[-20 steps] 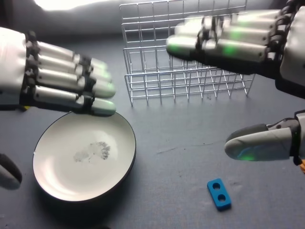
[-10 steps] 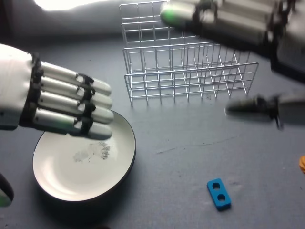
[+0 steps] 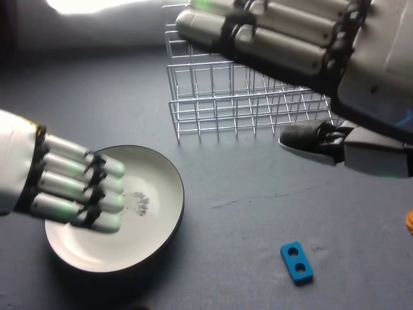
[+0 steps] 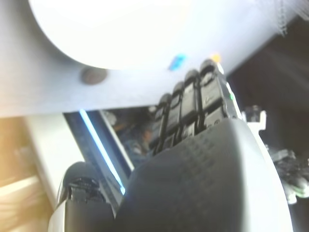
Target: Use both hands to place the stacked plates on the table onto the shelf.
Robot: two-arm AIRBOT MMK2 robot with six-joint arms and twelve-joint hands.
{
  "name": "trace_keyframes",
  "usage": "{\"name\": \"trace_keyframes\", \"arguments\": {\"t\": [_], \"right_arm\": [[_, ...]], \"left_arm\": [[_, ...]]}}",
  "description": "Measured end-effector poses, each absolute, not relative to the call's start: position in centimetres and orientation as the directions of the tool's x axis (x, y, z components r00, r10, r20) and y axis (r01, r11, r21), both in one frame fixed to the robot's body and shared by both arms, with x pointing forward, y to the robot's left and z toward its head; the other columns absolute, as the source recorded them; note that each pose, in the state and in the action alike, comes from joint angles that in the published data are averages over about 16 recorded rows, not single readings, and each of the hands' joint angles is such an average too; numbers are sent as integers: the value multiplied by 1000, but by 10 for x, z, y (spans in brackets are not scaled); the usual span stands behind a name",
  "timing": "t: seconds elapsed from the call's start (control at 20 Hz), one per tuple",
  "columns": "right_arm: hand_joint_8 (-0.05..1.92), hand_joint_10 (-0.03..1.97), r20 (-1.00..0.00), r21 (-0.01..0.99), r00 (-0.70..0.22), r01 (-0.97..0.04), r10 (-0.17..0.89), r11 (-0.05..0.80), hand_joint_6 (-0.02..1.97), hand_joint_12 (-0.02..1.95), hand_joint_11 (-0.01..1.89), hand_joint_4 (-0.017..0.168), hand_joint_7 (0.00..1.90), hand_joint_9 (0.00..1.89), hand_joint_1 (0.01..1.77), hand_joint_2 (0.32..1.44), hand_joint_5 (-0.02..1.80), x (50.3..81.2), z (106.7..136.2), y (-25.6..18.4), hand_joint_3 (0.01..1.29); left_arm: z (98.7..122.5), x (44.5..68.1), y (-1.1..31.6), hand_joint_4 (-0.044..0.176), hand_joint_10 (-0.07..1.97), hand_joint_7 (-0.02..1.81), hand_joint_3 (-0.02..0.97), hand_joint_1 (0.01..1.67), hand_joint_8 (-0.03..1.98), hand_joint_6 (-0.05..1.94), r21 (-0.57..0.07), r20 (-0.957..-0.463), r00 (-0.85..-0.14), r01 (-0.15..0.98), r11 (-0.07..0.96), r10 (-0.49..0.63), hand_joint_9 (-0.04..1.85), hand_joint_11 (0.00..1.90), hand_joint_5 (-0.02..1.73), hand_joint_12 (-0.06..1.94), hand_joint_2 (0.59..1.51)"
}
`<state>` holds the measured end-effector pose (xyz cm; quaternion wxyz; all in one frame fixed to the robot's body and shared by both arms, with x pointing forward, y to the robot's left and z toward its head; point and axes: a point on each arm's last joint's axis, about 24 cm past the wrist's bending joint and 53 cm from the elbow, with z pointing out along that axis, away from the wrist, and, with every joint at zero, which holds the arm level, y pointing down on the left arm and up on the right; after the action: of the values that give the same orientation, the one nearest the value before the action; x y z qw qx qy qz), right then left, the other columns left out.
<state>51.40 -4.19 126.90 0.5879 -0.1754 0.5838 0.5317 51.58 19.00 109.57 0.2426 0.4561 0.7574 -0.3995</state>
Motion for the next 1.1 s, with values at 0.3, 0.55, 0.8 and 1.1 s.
{"name": "trace_keyframes", "arguments": {"t": [0.3, 0.55, 0.8, 1.1], "right_arm": [[12, 9, -860, 437, -275, -830, 429, 345, 18, -8, 22, 1, 20, 22, 1232, 1042, 13, 505, 1269, -33, 21], [12, 9, -866, 436, -282, -830, 413, 347, 19, -5, 24, 3, 20, 22, 1207, 1043, 11, 501, 1266, -29, 21], [12, 9, -880, 427, -287, -825, 378, 370, 19, 11, 33, 5, 20, 22, 1174, 1049, 11, 502, 1257, -27, 21], [12, 9, -901, 407, -286, -820, 327, 403, 19, 67, 32, 5, 20, 23, 1123, 1054, 12, 504, 1243, -26, 21]], "left_arm": [[1062, 517, 211, 5, 4, 14, 46, 17, -15, -18, -395, -681, -509, 861, 321, 527, 22, 15, 21, -18, 1040], [1043, 521, 225, 4, 4, 15, 39, 17, -15, -18, -394, -653, -535, 844, 364, 535, 22, 15, 21, -18, 1037], [1030, 528, 235, 3, 4, 18, 35, 18, -15, -18, -382, -638, -550, 834, 399, 539, 21, 15, 21, -18, 1032], [1023, 536, 242, 4, 3, 17, 35, 17, -15, -17, -365, -631, -556, 828, 426, 541, 21, 15, 21, -19, 1033]]}}
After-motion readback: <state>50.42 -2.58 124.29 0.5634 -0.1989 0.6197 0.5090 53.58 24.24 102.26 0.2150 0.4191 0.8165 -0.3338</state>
